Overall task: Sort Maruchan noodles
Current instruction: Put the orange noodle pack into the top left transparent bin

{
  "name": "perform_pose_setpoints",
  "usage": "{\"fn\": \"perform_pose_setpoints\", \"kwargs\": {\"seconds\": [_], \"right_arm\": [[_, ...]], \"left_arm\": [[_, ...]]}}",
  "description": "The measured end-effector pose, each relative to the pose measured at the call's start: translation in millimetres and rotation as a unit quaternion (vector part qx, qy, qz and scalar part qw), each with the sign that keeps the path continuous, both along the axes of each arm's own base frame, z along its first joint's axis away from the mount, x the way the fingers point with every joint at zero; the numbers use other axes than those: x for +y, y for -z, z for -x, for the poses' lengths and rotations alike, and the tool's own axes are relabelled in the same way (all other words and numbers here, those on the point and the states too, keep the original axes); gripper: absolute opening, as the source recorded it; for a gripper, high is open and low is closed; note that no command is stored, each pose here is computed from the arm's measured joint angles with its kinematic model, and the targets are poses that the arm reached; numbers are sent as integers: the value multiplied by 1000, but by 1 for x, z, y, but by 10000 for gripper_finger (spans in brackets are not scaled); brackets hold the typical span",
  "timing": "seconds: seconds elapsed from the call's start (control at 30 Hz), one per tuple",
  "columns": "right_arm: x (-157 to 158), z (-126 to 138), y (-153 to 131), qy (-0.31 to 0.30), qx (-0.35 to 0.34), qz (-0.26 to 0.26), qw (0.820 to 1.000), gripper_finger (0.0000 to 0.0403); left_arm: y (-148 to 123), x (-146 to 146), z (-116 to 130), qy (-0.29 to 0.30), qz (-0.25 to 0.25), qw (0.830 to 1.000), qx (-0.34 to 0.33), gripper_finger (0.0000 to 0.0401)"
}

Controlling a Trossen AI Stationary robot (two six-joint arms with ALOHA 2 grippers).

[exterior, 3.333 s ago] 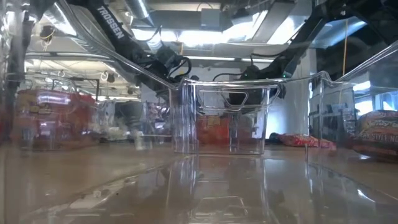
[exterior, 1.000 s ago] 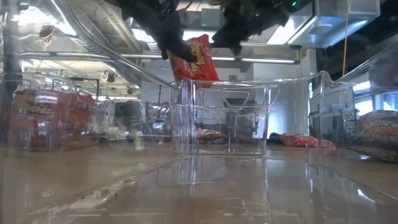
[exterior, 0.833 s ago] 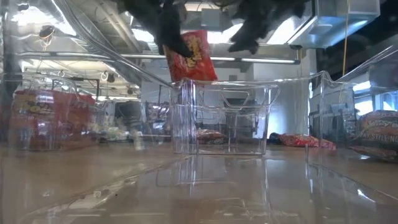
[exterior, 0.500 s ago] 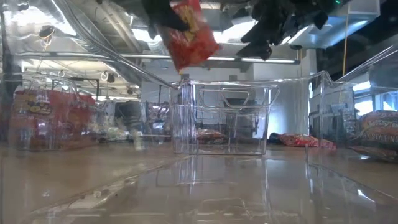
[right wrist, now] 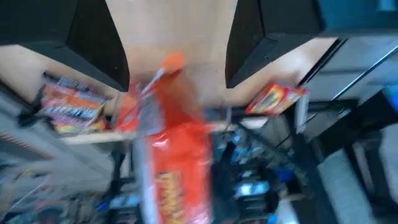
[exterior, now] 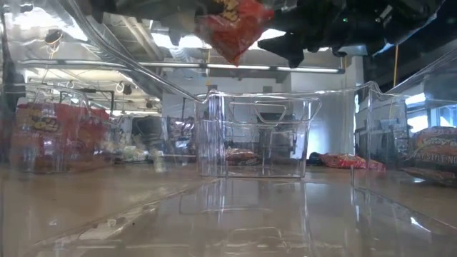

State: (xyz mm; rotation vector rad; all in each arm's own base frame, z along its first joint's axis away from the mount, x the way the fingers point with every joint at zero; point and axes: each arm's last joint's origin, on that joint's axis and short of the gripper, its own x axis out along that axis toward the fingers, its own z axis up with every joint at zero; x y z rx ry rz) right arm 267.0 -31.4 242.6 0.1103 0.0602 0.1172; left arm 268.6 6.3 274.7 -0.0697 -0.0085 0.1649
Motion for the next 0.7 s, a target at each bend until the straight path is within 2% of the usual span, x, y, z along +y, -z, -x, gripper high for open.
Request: {"fn": "perform_pose_setpoints", "kwargs": {"seconds": [0.2, 0.7], "right_arm": [[7, -12, 7, 37, -24, 5, 999, 241], [6, -35, 11, -2, -110, 8, 994, 241]], "left_arm": [[4, -4, -8, 9, 0, 1000, -14, 138], [2, -4, -9, 11, 0, 999, -35, 140]]}}
